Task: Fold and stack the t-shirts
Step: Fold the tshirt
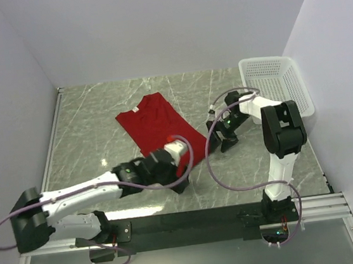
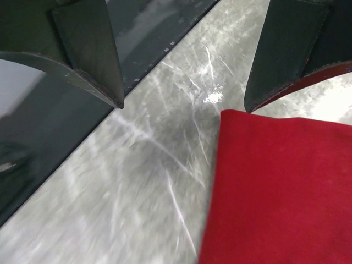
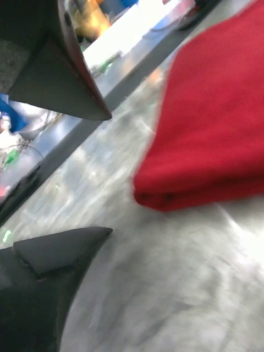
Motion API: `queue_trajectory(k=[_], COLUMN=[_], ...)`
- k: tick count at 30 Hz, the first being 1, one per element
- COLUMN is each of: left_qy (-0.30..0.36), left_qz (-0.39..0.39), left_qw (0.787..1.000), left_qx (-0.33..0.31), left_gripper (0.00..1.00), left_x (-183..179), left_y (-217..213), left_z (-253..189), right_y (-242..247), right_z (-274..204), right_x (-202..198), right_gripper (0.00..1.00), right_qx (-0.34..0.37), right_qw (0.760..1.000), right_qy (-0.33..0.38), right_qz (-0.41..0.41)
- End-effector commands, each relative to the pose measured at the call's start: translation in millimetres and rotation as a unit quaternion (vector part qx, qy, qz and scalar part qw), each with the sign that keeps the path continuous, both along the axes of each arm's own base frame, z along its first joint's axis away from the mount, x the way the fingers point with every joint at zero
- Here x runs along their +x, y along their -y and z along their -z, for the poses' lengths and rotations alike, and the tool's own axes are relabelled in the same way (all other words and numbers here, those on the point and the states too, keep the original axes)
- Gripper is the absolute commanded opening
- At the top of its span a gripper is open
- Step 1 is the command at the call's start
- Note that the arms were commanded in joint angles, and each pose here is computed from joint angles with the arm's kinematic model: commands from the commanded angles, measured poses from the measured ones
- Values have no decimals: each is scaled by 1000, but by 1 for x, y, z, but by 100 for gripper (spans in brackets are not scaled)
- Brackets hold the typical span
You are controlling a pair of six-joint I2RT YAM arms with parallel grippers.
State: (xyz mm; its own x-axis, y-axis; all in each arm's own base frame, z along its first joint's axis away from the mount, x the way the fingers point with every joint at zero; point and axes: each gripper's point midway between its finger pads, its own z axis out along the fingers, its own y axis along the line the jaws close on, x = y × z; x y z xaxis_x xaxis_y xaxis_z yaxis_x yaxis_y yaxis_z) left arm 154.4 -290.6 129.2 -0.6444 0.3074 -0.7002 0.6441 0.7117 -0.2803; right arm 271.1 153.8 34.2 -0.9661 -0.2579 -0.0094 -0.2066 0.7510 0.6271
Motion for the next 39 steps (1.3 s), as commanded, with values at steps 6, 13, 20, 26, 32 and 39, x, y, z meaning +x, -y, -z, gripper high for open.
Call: queue_trajectory(k=[6, 13, 20, 26, 32, 39], left_qy=[106, 126, 117, 113, 98, 86], left_qz=[-22, -29, -6, -28, -28, -36], left_qw=[986, 978, 970, 964, 957, 959], left_qx=[129, 165, 211, 241, 270, 266], left_gripper=[91, 84, 73, 71, 61, 33], left_x=[9, 14, 13, 15, 18, 25], left_y=[14, 5, 7, -9, -12, -15], left_z=[37, 54, 77, 92, 105, 106], right_y=[34, 37, 7, 1, 7, 20], right_z=[-67, -103, -141, -132, -109, -76], right_x=[12, 60, 55, 14, 36, 26], right_gripper=[90, 91, 90, 83, 91, 93], right_qx=[47, 5, 93, 211, 68, 50], right_qw=[964, 870, 772, 746, 726, 660], right_qy=[185, 418, 542, 469, 533, 549], right_qz=[-184, -262, -317, -424, -429, -510])
